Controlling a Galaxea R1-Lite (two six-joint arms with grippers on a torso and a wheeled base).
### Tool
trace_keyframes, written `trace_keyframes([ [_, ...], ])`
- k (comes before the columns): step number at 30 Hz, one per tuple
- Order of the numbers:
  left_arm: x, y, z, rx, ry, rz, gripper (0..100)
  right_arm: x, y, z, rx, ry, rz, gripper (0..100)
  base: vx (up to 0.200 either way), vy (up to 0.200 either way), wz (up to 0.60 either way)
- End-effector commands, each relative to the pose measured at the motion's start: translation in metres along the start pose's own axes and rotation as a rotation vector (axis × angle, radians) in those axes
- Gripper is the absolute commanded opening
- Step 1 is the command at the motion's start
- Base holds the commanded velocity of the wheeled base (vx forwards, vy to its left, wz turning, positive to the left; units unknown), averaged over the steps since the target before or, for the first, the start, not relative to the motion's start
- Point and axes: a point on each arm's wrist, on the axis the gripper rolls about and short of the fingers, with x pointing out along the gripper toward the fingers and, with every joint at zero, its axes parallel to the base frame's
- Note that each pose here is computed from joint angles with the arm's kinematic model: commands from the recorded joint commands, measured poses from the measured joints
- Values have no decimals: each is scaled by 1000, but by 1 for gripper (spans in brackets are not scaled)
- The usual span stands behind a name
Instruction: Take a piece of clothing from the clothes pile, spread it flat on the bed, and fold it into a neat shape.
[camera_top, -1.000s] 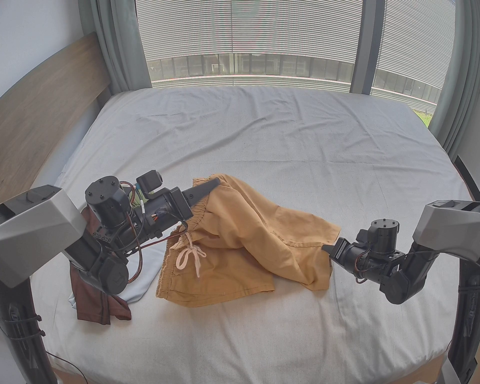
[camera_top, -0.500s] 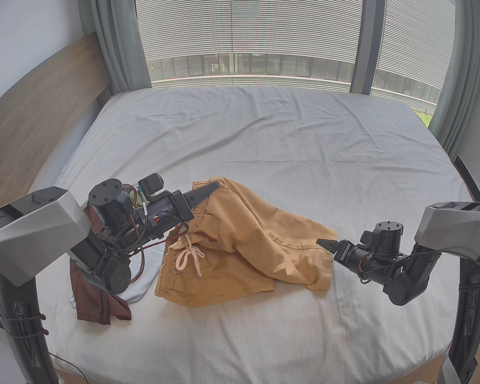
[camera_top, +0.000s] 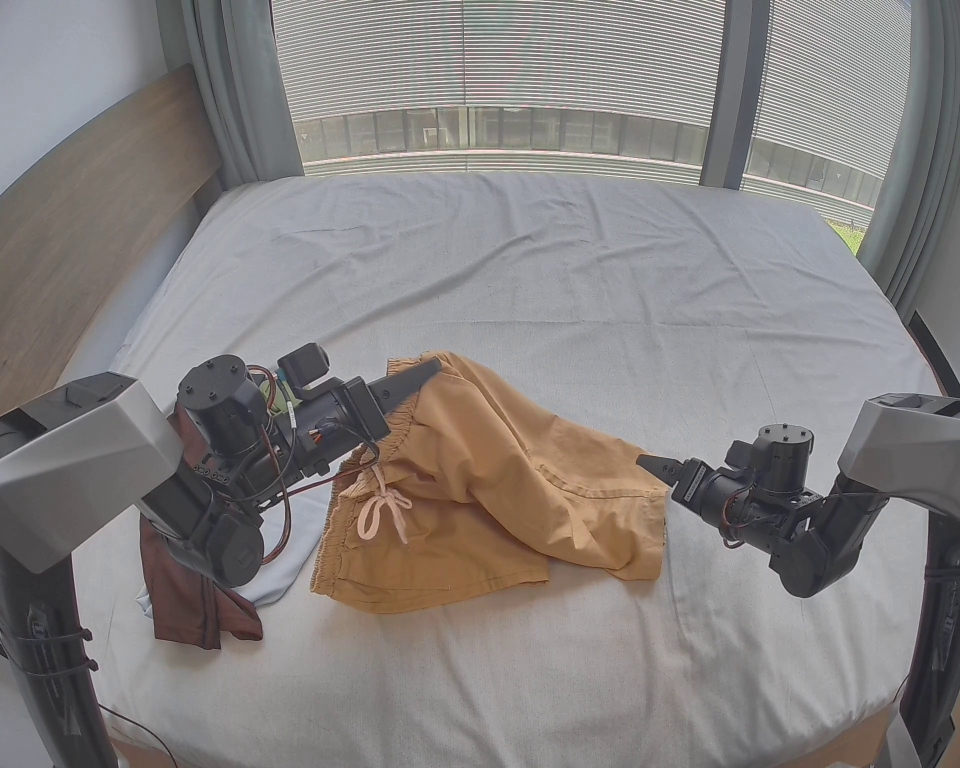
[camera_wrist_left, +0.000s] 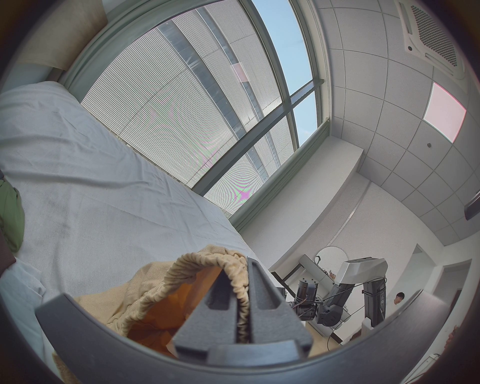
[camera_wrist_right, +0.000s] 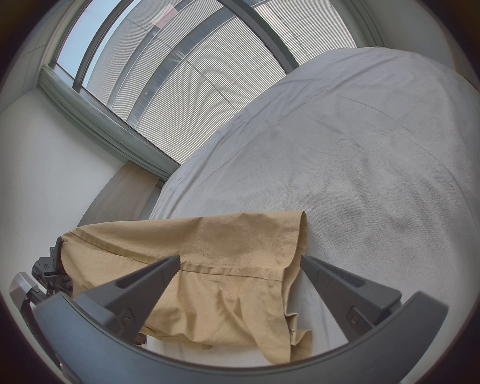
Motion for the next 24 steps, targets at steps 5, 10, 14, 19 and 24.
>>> trace_keyframes([
  [5, 0, -1, 1, 3, -3, -2, 0, 24, -11, -12, 6, 45, -27, 100, 0, 0, 0],
  [10, 0, -2, 1, 5, -4, -3, 0, 26, -5, -14, -3, 42, -4, 100, 0, 0, 0],
  [14, 0, -1, 1, 4, -3, -2, 0, 26, 2, -17, -10, 49, 12, 100, 0, 0, 0],
  [19, 0, -1, 1, 4, -3, -2, 0, 26, 9, -21, -17, 58, 29, 100, 0, 0, 0],
  [24, 0, -1, 1, 5, -2, -1, 0, 24, 19, -23, -48, 57, 58, 100, 0, 0, 0],
])
